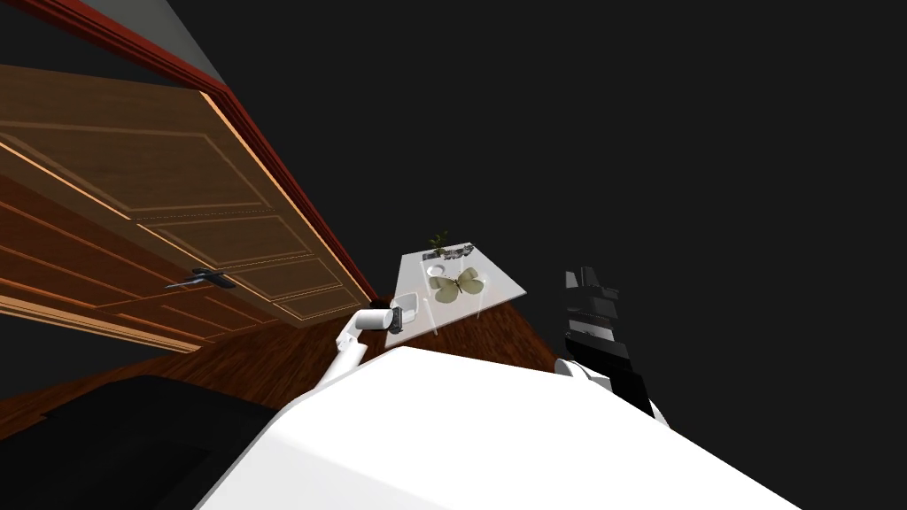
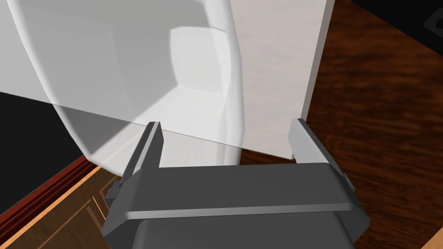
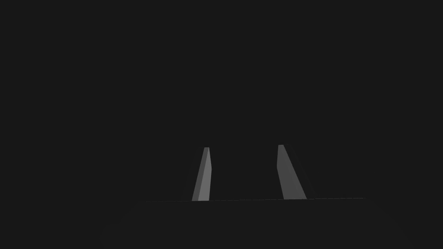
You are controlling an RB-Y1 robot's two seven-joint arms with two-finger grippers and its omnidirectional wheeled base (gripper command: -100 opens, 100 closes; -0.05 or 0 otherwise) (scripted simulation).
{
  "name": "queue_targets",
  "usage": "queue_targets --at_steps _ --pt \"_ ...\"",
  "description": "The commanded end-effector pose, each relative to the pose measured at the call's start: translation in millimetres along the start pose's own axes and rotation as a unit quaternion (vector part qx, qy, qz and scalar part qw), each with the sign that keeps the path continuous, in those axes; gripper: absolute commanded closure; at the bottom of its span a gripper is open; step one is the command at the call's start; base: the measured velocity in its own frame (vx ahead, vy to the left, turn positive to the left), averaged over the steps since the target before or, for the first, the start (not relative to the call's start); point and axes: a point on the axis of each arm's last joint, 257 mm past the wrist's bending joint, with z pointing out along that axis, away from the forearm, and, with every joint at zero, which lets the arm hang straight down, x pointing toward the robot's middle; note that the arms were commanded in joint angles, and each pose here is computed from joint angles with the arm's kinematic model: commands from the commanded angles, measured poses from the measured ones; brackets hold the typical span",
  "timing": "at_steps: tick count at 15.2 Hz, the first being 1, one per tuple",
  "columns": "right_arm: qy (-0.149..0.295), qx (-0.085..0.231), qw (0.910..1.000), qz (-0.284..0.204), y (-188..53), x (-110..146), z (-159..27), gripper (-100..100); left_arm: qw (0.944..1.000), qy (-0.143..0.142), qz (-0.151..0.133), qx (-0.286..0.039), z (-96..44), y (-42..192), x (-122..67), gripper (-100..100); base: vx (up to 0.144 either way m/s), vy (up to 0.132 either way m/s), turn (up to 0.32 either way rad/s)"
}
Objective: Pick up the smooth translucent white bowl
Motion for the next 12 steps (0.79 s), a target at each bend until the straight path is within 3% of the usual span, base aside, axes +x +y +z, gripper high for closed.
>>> queue_targets --at_steps 1,3,4,8,12 --pt "0.000 0.000 1.0000 0.000 0 0 0.0 0 1.0000 0.001 0.000 0.002 6.5 1 0.6 -100 0.008 0.022 -0.009" --pt "0.000 0.000 1.0000 0.000 0 0 0.0 0 1.0000 0.001 -0.001 0.001 7.1 1 0.4 -100 0.006 0.019 -0.007" --pt "0.000 0.000 1.0000 0.000 0 0 0.0 0 1.0000 0.001 0.000 0.002 8.0 1 0.4 100 0.002 0.005 -0.001" --pt "0.000 0.000 1.0000 0.000 0 0 0.0 0 1.0000 0.001 0.000 0.002 8.0 1 0.4 100 0.000 0.000 0.000" --pt "0.000 0.000 1.0000 0.000 0 0 0.0 0 1.0000 0.000 0.002 0.001 -8.7 -3 -0.3 100 -0.009 -0.016 0.014"
